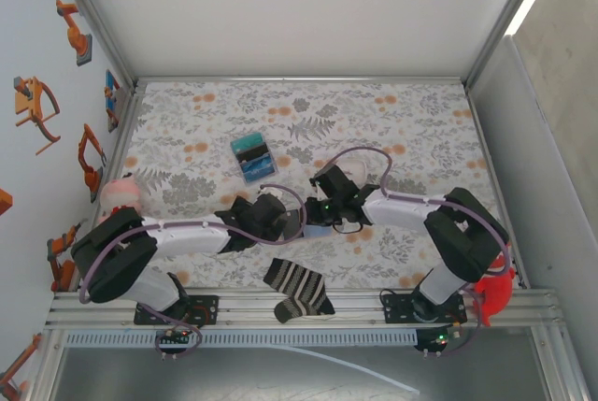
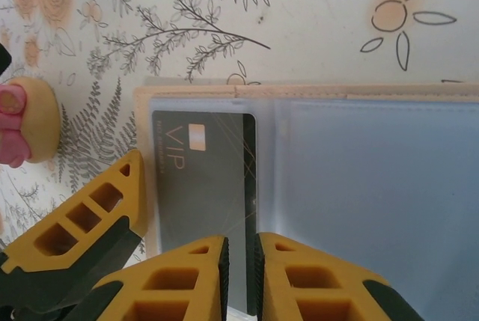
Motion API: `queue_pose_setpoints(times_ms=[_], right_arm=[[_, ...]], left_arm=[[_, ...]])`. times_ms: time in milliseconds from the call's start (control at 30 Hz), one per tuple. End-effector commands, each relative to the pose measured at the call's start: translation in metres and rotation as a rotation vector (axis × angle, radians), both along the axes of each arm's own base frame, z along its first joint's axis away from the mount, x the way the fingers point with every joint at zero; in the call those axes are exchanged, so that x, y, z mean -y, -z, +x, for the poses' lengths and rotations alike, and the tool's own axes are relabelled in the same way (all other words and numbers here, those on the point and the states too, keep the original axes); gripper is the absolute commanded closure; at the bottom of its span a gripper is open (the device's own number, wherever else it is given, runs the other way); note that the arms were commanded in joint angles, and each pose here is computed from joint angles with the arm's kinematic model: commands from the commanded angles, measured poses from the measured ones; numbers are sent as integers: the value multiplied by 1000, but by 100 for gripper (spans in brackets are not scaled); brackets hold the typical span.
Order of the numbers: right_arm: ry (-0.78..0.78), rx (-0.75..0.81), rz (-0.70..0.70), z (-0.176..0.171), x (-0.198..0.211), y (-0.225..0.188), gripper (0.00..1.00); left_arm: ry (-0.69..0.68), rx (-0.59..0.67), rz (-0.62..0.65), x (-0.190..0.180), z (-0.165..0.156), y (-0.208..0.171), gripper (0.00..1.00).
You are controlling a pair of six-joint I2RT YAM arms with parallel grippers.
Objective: Take the credit cards out of the card holder
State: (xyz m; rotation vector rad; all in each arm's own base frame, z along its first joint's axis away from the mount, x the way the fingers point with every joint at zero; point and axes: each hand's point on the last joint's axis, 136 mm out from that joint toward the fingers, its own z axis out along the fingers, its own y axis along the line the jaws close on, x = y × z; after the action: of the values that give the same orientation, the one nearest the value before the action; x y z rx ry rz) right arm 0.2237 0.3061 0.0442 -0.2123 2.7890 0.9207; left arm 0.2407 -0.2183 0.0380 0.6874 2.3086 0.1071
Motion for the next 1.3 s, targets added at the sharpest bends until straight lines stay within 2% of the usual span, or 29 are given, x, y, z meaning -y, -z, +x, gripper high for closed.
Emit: queue_pose_setpoints(times_ms=[0,700,1267], right_arm=[[-8,-6,38,3,-13,-8,83],[-16,-63,22,-5,-14,14,85],[26,-90,43,-8,-11,19,85]], left_arm=[[3,5,-29,11,3,-6,3],[10,-23,95,5,1,5,3],[13,-20,128,2,-3,4,3]])
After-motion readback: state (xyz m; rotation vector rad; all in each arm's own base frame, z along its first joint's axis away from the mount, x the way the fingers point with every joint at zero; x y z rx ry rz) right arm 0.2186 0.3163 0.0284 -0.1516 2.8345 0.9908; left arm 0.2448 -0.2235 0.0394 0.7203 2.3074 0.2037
